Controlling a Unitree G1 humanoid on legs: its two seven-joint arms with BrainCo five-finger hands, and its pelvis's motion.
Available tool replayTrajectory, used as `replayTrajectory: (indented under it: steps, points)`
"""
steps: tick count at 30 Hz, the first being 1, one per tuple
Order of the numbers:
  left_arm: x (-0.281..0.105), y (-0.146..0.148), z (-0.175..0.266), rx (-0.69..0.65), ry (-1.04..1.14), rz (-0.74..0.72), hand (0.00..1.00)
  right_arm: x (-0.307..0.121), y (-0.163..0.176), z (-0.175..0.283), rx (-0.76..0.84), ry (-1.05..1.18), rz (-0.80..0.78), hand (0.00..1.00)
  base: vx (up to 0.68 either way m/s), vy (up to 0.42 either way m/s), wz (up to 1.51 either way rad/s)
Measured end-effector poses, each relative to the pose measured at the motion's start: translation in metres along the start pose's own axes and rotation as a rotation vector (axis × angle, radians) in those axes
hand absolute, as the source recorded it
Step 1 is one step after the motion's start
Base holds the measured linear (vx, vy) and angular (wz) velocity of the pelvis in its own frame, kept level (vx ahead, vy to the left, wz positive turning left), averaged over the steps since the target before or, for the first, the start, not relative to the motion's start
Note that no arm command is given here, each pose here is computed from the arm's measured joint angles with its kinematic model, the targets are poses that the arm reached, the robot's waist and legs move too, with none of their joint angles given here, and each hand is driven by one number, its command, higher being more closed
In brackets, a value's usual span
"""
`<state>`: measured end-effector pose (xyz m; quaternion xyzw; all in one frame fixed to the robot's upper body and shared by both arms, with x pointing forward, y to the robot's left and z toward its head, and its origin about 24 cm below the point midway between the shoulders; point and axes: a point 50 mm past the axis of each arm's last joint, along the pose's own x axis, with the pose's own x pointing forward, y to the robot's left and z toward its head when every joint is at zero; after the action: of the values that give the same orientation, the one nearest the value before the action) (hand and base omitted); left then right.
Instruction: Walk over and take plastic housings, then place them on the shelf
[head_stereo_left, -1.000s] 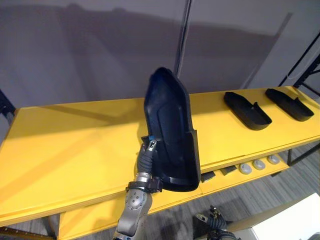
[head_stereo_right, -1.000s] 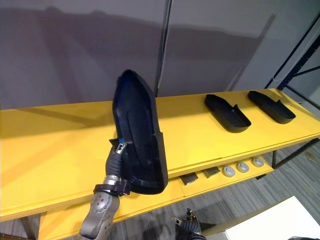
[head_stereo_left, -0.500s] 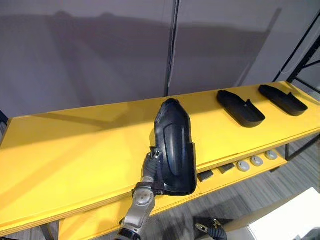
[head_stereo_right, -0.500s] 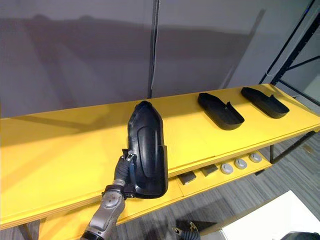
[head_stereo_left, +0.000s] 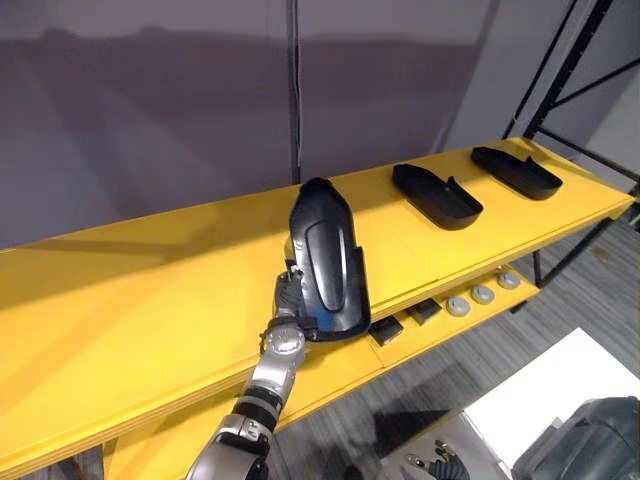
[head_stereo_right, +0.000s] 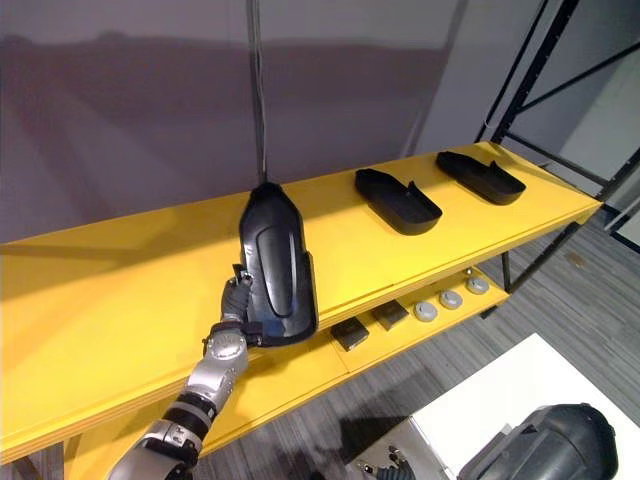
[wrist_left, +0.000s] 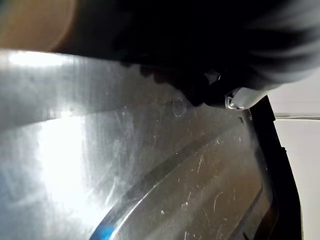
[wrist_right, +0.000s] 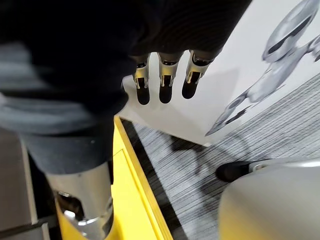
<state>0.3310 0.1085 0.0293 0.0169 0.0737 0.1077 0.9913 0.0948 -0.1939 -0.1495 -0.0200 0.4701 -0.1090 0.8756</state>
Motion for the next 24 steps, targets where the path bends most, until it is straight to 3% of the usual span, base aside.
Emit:
replayTrajectory:
  steps: [11, 12, 24]
  points:
    - [0.022, 0.011, 0.023, -0.116, 0.014, 0.097, 1.0, 0.002, 0.0, 0.006, -0.003, -0.017, 0.001, 0.0, 0.04, 0.005, -0.06]
    - [0.022, 0.01, 0.024, -0.115, 0.015, 0.097, 0.0, 0.002, 0.0, 0.007, -0.003, -0.019, 0.001, 0.0, -0.03, -0.007, -0.03]
    - [0.025, -0.004, 0.035, -0.175, 0.025, 0.072, 0.0, 0.004, 0.001, 0.013, -0.001, -0.04, 0.003, 0.0, 0.0, -0.004, -0.04]
